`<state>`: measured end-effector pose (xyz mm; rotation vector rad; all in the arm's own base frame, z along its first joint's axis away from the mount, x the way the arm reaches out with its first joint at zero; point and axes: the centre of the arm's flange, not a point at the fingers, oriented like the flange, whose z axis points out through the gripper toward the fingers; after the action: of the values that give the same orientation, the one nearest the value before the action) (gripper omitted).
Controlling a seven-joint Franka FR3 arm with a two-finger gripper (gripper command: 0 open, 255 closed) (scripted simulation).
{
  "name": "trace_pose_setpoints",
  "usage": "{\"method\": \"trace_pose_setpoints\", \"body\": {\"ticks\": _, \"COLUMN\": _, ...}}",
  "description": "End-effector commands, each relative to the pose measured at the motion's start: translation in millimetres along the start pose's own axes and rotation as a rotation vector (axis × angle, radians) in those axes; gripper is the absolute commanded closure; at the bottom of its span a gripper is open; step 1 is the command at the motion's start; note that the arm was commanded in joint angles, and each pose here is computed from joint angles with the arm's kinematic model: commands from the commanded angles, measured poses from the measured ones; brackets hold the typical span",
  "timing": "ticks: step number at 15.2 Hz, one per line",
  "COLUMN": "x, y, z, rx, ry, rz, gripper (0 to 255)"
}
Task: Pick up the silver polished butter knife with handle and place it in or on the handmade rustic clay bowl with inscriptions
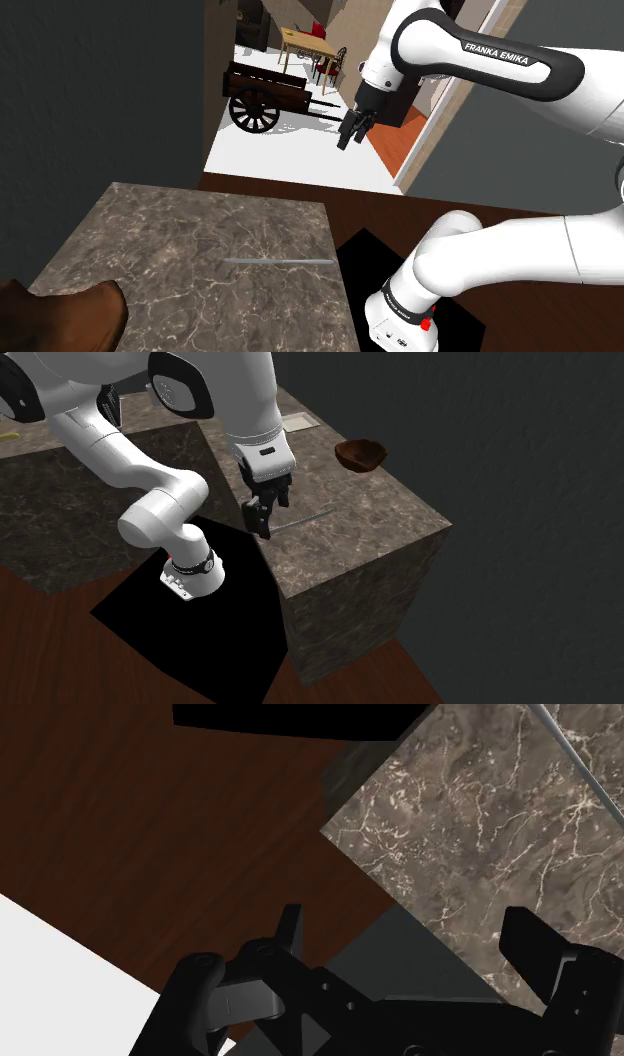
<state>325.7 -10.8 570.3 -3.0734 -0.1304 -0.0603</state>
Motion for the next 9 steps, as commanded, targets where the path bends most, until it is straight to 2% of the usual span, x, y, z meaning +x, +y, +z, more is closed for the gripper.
{"method": "trace_pose_setpoints", "body": {"ticks": 1, "x": 0.0, "y": 0.0, "z": 0.0, "rx": 0.000, "ry": 0.000, "rz": 0.000, "gripper": 0}}
{"method": "trace_pose_setpoints", "body": {"ticks": 9, "x": 3.5, "y": -85.3, "z": 67.3, "rx": -0.021, "ry": -0.041, "rz": -0.284, "gripper": 0}}
